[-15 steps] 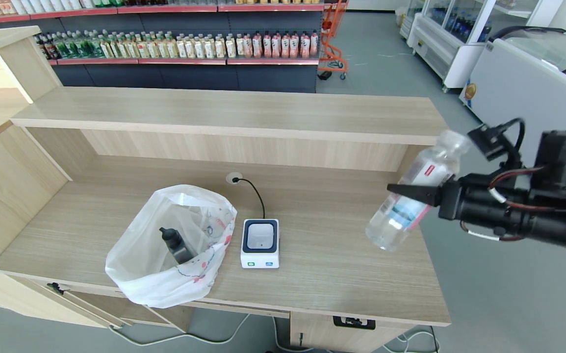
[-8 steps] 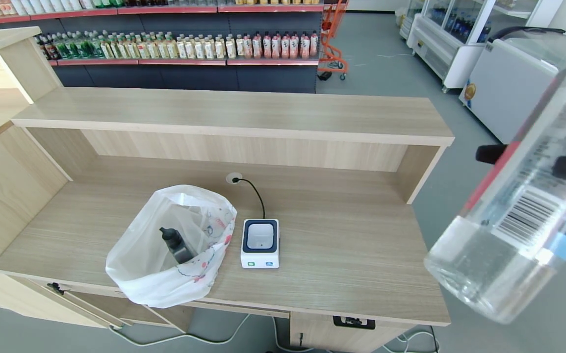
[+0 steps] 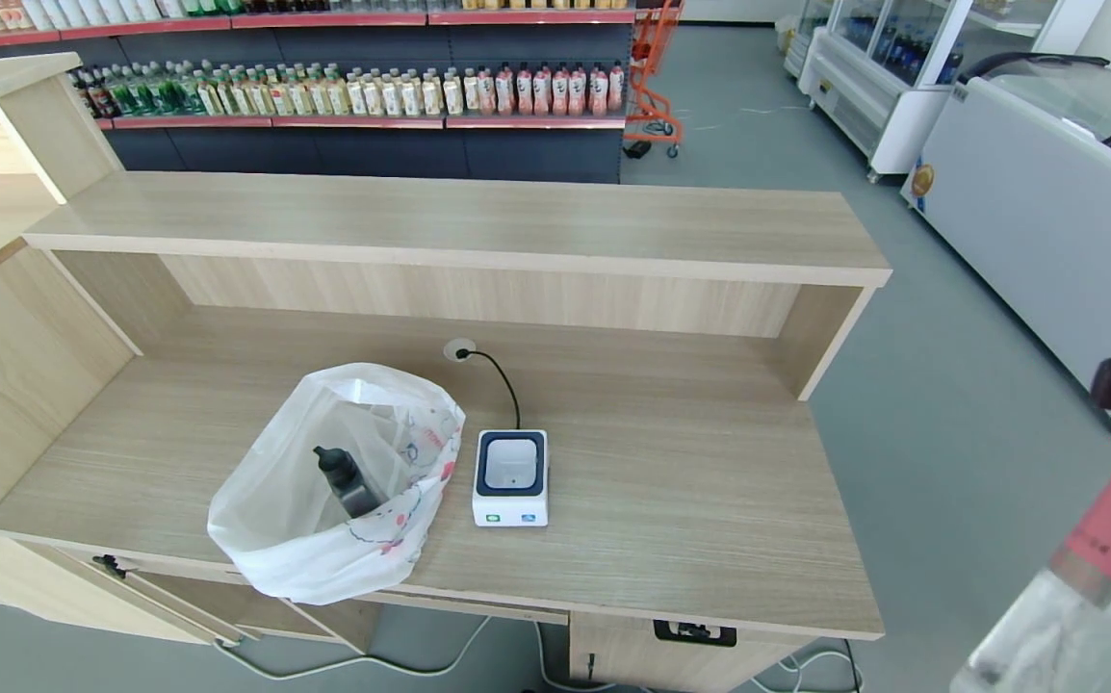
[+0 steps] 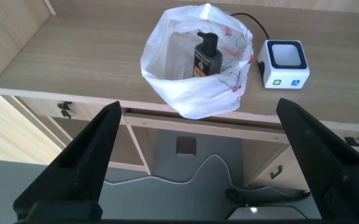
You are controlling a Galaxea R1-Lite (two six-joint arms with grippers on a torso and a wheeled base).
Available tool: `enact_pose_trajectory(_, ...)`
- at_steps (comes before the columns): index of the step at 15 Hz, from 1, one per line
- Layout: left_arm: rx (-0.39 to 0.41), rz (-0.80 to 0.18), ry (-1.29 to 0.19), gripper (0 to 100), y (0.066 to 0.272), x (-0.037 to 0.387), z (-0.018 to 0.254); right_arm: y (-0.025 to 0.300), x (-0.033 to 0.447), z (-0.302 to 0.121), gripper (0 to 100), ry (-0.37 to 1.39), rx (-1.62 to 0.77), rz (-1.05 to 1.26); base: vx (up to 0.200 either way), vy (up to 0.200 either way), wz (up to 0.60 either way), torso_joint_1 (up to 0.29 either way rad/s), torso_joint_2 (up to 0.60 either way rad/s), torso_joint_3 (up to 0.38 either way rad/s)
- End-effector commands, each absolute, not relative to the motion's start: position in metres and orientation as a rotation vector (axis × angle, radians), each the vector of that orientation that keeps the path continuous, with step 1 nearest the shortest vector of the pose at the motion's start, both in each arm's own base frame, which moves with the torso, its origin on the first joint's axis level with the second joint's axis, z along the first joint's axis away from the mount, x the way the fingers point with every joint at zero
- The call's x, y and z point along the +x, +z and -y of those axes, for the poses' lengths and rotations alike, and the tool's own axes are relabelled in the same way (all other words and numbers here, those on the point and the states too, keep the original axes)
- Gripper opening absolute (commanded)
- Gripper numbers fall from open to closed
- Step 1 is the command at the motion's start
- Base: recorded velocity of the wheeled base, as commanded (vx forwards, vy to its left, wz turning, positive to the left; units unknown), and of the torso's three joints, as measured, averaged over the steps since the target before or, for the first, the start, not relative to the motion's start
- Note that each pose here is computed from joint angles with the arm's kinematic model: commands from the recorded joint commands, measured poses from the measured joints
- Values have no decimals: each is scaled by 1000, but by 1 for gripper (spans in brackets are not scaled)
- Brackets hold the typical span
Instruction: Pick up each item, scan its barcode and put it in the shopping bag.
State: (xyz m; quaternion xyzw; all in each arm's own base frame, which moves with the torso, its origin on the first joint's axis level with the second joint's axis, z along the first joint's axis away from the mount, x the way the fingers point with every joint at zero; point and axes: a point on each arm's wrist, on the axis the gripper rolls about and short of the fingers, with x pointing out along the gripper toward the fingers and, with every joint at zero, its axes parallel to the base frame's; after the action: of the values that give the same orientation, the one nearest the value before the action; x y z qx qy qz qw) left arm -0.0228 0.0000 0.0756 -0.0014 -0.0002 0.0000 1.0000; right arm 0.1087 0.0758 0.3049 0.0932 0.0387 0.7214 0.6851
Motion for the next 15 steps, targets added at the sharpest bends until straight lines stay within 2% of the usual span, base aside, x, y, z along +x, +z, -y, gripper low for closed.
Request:
enact_pose_trajectory(1,-3,0,0,100,75,-23,0,304,103,-76,0,1643,208,-87,0,0,0,0,0,0)
enact_pose_trajectory(15,-3,0,0,100,75,-23,0,294,76,-58,0,1594,213,-130,0,0,0,0,0,0)
